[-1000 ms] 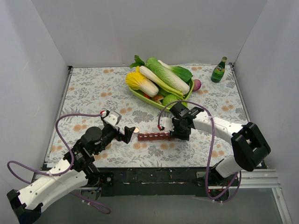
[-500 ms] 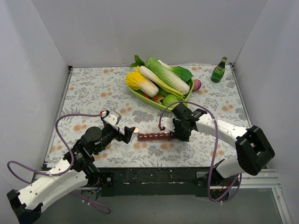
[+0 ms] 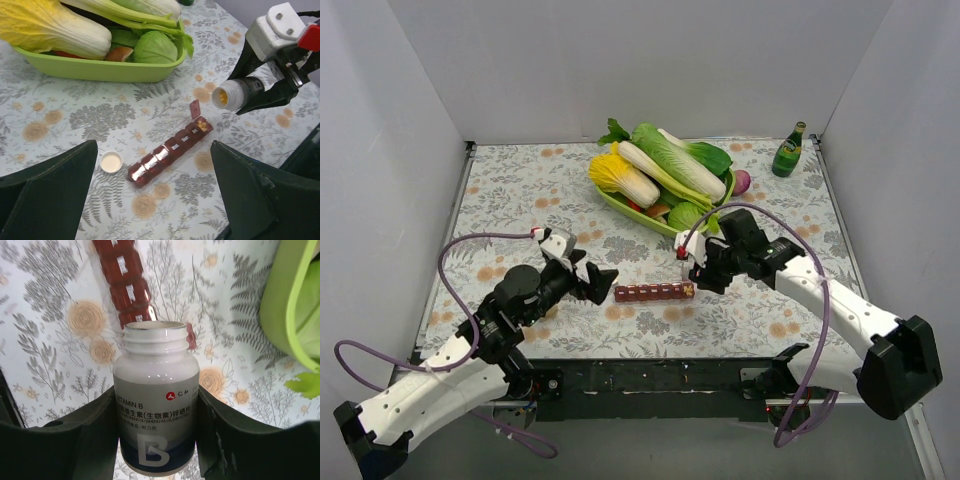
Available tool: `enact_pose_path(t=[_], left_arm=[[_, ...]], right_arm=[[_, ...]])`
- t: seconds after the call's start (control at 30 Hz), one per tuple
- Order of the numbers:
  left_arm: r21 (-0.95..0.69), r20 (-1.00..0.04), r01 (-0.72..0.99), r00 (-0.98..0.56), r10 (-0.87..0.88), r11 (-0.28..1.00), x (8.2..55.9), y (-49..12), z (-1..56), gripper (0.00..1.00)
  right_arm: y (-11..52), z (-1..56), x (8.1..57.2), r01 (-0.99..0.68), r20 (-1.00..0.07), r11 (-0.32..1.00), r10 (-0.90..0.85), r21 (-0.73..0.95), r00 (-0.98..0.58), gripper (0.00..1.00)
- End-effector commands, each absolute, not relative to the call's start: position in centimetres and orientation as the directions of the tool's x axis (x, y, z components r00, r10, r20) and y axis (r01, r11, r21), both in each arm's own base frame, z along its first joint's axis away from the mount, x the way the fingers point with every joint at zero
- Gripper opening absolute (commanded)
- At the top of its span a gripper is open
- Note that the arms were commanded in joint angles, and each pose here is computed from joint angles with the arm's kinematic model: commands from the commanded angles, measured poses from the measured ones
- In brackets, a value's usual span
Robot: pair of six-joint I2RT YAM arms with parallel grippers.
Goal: Sort the pills into containers
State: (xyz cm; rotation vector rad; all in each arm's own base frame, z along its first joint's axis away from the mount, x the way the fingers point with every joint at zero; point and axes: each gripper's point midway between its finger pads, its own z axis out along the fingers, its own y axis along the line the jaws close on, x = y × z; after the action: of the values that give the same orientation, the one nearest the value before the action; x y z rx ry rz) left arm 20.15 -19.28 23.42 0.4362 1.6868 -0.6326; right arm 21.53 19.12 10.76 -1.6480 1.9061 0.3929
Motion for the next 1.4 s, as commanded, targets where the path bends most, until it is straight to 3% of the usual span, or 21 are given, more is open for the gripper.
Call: enact_pose_path(t=[0.0, 0.13, 0.2, 0.33, 0.5, 0.83, 1.2, 1.37], left_arm=[[-0.4, -0.908, 0.576, -0.354, -0.224, 0.713, 19.8, -21.5, 26.1, 0.98], [-0.608, -0.733, 0.379, -0.606, -0.309, 0.698, 20.2, -23.8, 23.1, 0.98], [-0.617, -0.671, 0.244, -0.659, -0.339, 0.748, 20.8, -23.2, 21.3, 0.98], [-0.636, -0.572, 0.036, -0.692, -0.44, 0.771, 22.8, -21.6, 19.5, 0.98], [-0.694, -0.459, -0.054, -0.735, -0.499, 0.718, 23.8, -20.2, 17.5, 0.98], [-0.51, -0.382, -0.168, -0.835, -0.397, 0.844, 25.7, -19.3, 10.6, 0.83], [-0.285, -0.425, -0.141, -0.868, -0.257, 0.948, 28.3, -17.7, 7.3, 0.69], [-0.226, -0.402, -0.122, -0.892, -0.206, 0.967, 28.2, -17.3, 5.8, 0.49]], right_arm=[[22.8, 15.7, 21.0, -0.981, -0.795, 0.134, -0.606, -0.144, 0.034, 0.01], [24.9, 21.2, 20.5, -0.981, -0.902, 0.08, -0.412, -0.179, 0.131, 0.01], [25.6, 23.5, 19.6, -0.992, -0.948, 0.028, -0.299, -0.125, 0.111, 0.01], [26.2, 27.6, 18.4, -0.991, -0.985, -0.077, -0.126, -0.106, 0.115, 0.01], [26.8, 30.6, 16.2, -0.967, -0.99, -0.216, 0.012, -0.137, 0.137, 0.01], [26.6, 29.9, 17.5, -0.983, -0.988, -0.104, -0.013, -0.152, 0.154, 0.01], [25.8, 28.4, 17.9, -0.989, -0.991, -0.073, -0.036, -0.126, 0.129, 0.01], [25.4, 27.9, 18.4, -0.993, -0.993, -0.055, -0.043, -0.108, 0.111, 0.01]])
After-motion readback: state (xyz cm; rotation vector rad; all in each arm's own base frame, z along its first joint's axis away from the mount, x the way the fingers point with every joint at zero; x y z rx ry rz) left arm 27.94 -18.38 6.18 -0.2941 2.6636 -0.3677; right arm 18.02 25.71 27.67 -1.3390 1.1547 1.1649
